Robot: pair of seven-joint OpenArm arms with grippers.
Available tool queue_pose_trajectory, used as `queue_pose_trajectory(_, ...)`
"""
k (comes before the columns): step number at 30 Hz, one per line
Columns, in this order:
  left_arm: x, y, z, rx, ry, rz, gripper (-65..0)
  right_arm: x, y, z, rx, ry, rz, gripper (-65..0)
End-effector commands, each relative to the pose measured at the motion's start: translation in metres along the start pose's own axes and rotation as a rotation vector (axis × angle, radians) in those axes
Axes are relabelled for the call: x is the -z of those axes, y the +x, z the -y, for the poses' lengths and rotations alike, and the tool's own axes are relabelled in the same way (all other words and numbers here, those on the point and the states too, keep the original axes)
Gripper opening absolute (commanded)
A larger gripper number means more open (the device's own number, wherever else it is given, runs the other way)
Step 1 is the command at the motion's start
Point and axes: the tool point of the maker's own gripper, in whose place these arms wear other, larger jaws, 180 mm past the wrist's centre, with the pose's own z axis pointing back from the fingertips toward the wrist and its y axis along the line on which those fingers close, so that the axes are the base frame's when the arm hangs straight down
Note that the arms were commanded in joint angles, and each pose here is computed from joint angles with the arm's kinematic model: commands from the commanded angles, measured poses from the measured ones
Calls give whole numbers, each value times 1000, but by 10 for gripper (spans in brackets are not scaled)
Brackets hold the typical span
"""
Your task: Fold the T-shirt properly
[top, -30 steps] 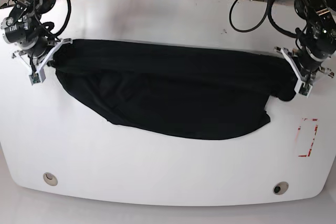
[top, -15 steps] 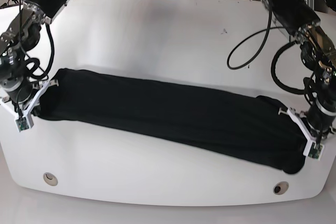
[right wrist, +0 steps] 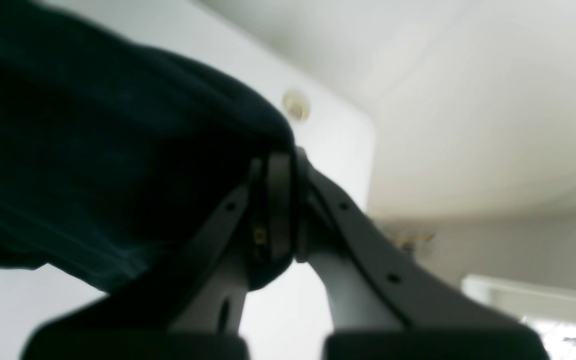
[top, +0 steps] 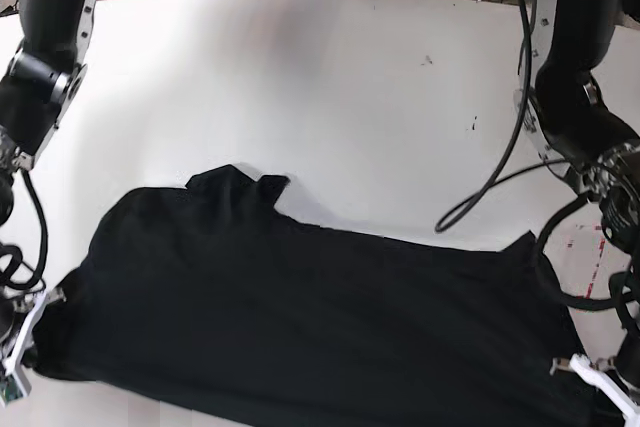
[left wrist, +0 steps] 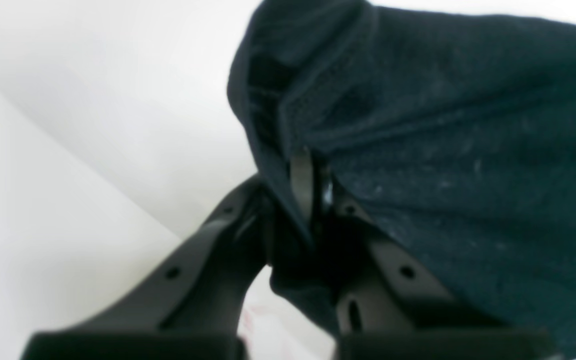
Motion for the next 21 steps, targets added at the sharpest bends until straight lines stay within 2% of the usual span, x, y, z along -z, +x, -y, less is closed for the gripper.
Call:
queue_pose_trajectory(1,-4,53,-18,18,34,127,-650,-20,35,43,-37,-96,52,-650)
queue_pose_trajectory(6,-11,103,-47,33,107,207,-650,-49,95,79,-103,-173,130,-650)
queue_pose_trajectory(11,-11,140,-55,40,106,257,-650,-86,150,107,-163,-255,203,-650)
queue_pose_trajectory(17,-10,141,-53,43,100,260,-650,-114,162,118,-195,-326,240,-650)
queue_pose_trajectory(21,2,105,-37,38,65,188,-650,-108,149,106,-220,-317,214,-650)
